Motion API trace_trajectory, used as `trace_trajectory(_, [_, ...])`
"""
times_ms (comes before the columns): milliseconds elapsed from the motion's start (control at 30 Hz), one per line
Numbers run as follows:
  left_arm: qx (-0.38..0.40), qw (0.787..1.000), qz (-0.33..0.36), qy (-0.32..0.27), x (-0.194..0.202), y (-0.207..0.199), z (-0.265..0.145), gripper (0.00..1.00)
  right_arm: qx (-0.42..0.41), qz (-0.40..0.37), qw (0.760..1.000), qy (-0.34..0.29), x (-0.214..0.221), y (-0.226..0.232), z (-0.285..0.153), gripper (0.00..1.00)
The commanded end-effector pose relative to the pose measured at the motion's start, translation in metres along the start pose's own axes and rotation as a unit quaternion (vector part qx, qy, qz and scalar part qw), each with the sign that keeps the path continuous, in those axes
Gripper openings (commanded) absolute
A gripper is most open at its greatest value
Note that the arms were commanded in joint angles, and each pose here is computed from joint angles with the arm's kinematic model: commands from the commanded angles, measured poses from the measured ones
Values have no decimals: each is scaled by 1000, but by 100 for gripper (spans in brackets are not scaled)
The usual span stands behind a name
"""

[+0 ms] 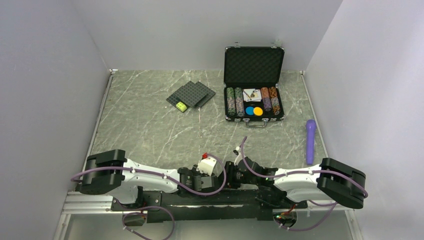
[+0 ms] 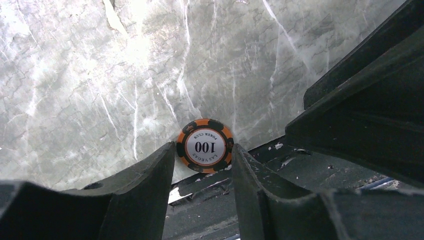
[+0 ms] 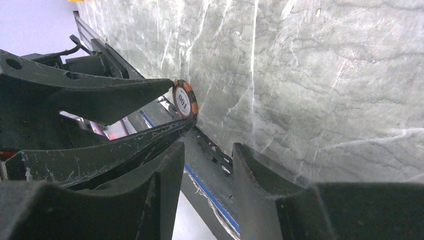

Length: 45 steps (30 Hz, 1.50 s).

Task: Pack up texas hold em set
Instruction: Pick up the poker chip from the center of the board.

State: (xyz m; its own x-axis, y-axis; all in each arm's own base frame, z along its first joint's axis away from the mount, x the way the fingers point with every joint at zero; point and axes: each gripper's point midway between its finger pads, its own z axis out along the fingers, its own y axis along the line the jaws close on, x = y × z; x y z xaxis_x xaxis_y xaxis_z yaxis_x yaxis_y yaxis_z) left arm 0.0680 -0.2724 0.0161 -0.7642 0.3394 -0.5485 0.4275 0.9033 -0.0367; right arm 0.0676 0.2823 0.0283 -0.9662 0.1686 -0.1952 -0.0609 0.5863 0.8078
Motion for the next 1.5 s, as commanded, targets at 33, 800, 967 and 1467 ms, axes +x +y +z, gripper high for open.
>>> trace_trajectory(33, [-12,999,-4,48,25,6,7,48,-23,1,1000,-10,-5,10,1,45])
trace_trajectory(800, [50,998,-46,12,23,9,0,42,-2,3,998,63,5,14,37,44])
trace_trajectory(967, [53,997,-49,10,24,10,0,42,-27,28,995,91,11,16,44,44])
trace_trajectory(1467, [63,996,-64,0,24,14,-1,41,-37,105,993,33,-4,0,31,41])
